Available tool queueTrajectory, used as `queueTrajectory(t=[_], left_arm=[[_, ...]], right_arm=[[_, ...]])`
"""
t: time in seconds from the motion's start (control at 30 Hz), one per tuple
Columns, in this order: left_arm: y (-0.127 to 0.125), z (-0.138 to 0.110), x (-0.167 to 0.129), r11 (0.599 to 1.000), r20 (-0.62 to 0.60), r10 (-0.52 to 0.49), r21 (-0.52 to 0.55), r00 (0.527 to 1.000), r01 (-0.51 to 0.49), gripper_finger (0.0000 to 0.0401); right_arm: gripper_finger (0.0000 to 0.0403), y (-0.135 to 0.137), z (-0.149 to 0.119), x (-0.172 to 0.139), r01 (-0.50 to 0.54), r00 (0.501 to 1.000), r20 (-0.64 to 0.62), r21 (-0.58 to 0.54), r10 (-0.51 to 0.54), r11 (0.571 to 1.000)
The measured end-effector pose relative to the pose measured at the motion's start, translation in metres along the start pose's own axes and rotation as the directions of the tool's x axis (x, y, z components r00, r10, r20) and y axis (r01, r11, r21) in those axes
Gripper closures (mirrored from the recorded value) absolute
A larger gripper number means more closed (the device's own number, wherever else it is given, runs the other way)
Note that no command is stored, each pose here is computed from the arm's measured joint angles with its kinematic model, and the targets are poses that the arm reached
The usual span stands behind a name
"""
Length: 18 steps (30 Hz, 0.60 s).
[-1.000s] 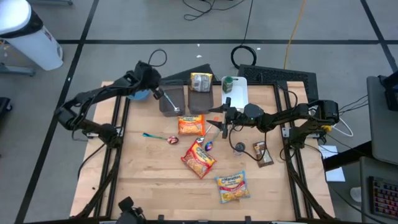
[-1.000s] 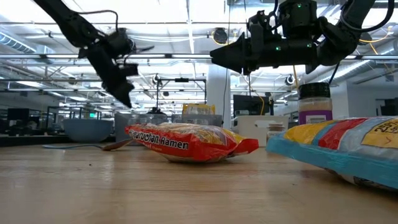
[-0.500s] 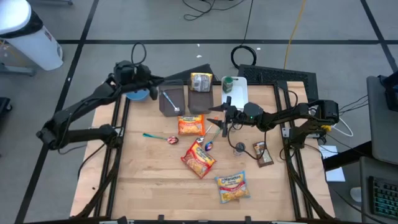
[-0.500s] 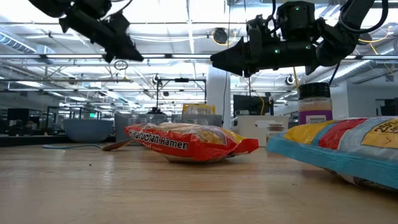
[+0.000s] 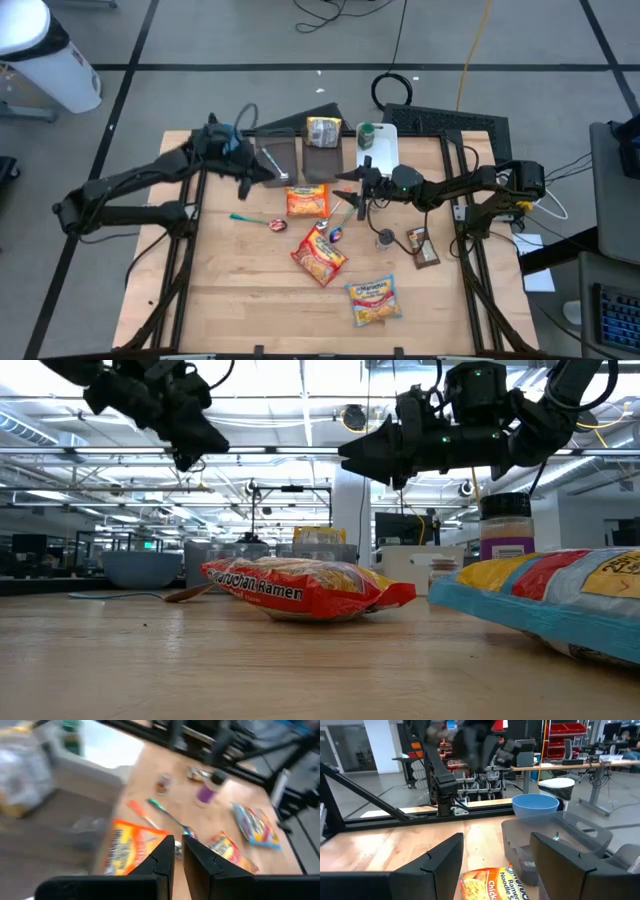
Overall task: Pick & Place Food Item
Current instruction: Put the purple seasoning bottle into the white bin
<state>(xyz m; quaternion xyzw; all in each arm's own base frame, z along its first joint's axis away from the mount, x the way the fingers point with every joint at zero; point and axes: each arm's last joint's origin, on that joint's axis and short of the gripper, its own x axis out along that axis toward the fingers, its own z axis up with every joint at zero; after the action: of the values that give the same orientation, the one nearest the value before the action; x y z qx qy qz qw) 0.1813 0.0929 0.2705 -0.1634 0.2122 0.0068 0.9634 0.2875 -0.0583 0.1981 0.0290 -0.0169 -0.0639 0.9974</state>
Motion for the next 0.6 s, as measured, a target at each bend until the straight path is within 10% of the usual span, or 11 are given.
queueTrajectory(t=[0.6], left_arm=[[-0.068, -0.084, 0.034, 0.921, 0.377, -0.383, 0.222, 0.843, 0.319, 0.0364]], right_arm=[[0.0179, 0.026, -0.008, 0.001, -0.057, 0.994, -0.076, 0.210, 0.074, 0.976]])
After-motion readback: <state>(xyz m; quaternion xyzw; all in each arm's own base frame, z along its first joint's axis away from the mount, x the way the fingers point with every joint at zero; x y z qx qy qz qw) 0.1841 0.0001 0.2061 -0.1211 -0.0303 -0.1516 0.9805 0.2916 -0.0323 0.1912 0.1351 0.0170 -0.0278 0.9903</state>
